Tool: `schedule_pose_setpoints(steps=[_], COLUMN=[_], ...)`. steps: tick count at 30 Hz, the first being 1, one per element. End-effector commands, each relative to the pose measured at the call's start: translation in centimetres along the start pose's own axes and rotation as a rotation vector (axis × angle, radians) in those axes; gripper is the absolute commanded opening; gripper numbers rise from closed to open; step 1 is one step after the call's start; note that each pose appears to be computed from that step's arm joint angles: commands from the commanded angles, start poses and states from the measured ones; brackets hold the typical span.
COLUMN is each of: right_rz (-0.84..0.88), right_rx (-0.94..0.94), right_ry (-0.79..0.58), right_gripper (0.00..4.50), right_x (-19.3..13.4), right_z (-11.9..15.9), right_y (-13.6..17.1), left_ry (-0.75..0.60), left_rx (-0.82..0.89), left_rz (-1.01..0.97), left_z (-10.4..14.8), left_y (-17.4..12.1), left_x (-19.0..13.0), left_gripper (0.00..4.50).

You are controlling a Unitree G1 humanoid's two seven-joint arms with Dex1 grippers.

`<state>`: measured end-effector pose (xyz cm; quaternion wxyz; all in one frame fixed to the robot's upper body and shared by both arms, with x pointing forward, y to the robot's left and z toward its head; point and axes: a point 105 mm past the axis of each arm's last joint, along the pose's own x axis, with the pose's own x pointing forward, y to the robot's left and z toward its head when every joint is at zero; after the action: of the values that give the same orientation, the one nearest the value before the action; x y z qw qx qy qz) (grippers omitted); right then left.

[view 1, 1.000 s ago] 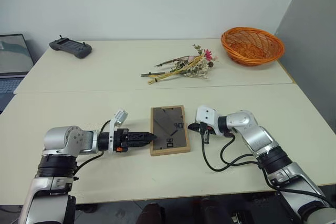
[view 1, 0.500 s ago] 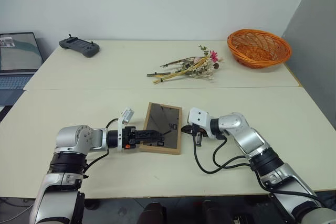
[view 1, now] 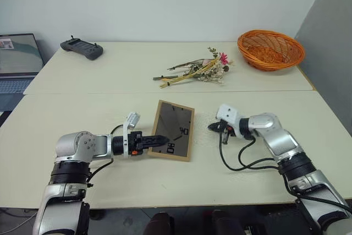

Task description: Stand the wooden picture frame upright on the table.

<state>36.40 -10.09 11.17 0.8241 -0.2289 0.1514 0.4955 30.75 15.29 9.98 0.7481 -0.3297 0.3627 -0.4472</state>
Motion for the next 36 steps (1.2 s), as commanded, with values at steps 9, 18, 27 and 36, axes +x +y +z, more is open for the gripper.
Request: schedule_pose_setpoints(steps=[9,18,27,36], right_rz=[0.191,0.222,0.381,0.22], right_rx=[0.23,0.232,0.269,0.208], right_ry=[-0.311,-0.377,-0.438,-0.355], right_gripper=[2.8,4.46,4.46,4.46], right_x=[-2.4,-0.7,-3.3,-6.3], right_z=[10.9,13.6,14.0,10.1], right_y=[1.5,2.4,4.8,2.0], left_ry=[-0.165,-0.2,-0.216,-0.172], left_rx=[0.305,0.349,0.329,0.246], left_rz=[-0.13,-0.147,-0.125,-0.144], left_z=[4.4,4.6,4.4,3.2], left_y=[-6.2,-7.2,-6.4,-6.3], left_x=[2.3,3.3,2.5,1.7], left_gripper=[1.3,1.3,1.3,1.3])
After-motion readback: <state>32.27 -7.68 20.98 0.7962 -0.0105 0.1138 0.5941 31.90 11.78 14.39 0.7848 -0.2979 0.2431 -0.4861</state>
